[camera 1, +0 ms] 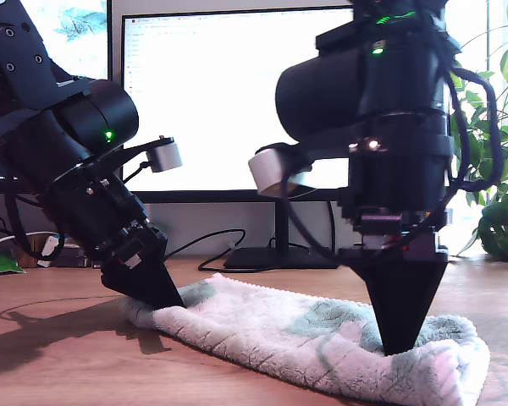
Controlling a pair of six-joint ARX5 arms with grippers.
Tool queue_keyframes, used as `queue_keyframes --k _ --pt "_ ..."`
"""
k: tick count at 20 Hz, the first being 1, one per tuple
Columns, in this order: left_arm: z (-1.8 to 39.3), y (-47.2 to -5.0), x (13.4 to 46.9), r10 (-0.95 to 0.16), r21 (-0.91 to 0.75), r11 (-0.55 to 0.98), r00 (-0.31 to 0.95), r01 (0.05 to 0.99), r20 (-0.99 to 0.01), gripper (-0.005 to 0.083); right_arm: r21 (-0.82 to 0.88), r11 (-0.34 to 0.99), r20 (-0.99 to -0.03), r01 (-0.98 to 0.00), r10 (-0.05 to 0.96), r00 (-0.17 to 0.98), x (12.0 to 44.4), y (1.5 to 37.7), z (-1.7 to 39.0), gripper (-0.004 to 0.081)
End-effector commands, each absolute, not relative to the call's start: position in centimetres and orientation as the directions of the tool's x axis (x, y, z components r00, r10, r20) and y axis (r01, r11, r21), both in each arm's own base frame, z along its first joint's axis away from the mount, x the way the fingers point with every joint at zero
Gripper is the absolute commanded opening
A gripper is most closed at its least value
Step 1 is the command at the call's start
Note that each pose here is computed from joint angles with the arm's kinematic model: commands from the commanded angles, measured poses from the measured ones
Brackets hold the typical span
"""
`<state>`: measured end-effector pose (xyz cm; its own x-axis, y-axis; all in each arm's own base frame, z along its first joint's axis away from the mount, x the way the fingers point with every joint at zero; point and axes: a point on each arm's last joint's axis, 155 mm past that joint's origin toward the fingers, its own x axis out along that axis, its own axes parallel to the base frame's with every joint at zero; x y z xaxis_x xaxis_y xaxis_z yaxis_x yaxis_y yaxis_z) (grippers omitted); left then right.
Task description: Fold the tea towel to a neat square and place it to the right
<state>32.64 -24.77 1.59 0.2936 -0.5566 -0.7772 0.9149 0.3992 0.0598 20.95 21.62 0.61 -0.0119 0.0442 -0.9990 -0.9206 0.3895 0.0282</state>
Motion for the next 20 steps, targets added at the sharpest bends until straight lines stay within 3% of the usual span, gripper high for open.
queue_keyframes --k 1,7,13,20 --pt "0.1 -24.9 32.2 -0.555 0.037 0.386 0.264 0.922 -0.789 -0.0024 0.098 0.344 -0.995 -0.934 0.023 -0.095 18.4 22.3 -1.6 -0.0013" --pt "0.7 -26.0 32.5 -0.583 0.058 0.368 0.279 0.928 -0.763 -0.0024 0.124 0.277 -0.992 -0.953 0.068 -0.109 16.4 24.9 -1.6 -0.0013" --pt "2.4 -27.2 34.2 -0.619 0.137 0.349 0.338 0.927 -0.709 -0.0024 0.145 0.305 -0.986 -0.941 0.125 -0.111 15.8 26.8 -1.5 -0.0013" --pt "1.1 -28.7 34.1 -0.635 0.099 0.291 0.269 0.952 -0.724 -0.0024 0.154 0.308 -0.984 -0.939 0.138 -0.116 15.6 27.2 -1.4 -0.0013"
